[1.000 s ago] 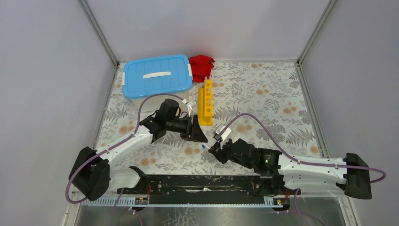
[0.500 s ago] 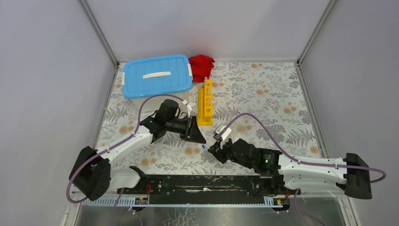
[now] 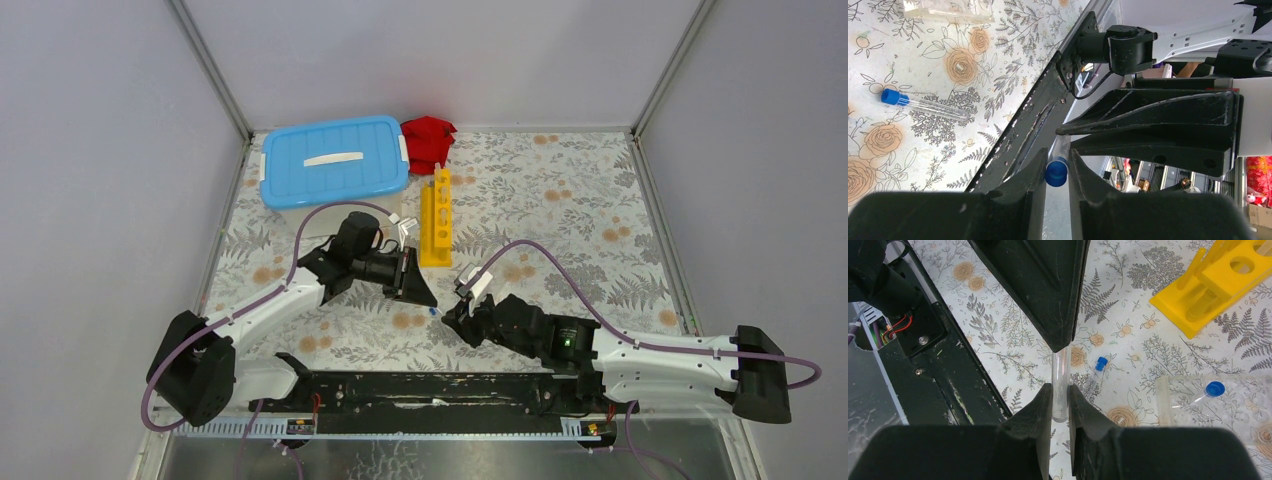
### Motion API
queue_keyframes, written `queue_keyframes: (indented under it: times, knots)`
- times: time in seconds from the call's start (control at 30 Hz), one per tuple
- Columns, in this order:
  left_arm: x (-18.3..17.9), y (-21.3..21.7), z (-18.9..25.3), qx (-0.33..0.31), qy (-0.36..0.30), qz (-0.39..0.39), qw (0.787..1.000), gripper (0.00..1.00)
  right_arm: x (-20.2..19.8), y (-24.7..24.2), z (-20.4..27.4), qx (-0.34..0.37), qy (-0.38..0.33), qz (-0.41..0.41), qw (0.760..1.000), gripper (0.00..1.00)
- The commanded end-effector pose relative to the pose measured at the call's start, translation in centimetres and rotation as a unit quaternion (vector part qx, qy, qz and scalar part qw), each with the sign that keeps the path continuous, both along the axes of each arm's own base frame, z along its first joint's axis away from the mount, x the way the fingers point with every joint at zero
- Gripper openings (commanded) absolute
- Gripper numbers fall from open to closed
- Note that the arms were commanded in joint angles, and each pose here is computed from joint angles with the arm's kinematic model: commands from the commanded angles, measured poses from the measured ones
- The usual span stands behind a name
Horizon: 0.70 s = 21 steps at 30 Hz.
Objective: Organize the chemistry lab equipment
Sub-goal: Insert the test tube into the slot of the test tube rack.
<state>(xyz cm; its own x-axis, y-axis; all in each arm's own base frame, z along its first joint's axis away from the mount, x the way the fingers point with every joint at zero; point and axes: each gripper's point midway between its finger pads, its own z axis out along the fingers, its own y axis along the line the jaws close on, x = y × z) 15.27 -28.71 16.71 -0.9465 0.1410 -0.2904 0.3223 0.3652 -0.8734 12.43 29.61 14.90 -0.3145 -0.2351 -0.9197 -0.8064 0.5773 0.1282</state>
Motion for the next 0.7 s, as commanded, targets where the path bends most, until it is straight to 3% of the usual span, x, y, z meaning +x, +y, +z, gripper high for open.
queue_keyframes:
  times: [0.0,0.33,0.57,0.67]
  knots:
    - [0.4,-0.1,0.6,-0.019,-0.018,-0.002,1.000,0.22,-0.2,1.0,2.8,0.044,-0.013,0.012,0.999,0.00]
    - [0.4,-0.1,0.4,-0.020,-0.018,0.000,1.000,0.17,-0.2,0.8,2.8,0.046,-0.014,0.011,0.999,0.03]
    - [1.3,0.1,0.4,-0.001,-0.033,0.019,0.999,0.15,-0.1,0.6,2.8,0.046,-0.016,0.007,0.999,0.43]
    - [2.0,0.3,0.8,0.014,-0.050,0.032,0.998,0.14,-0.1,0.4,3.0,0.046,-0.016,0.003,0.999,0.53]
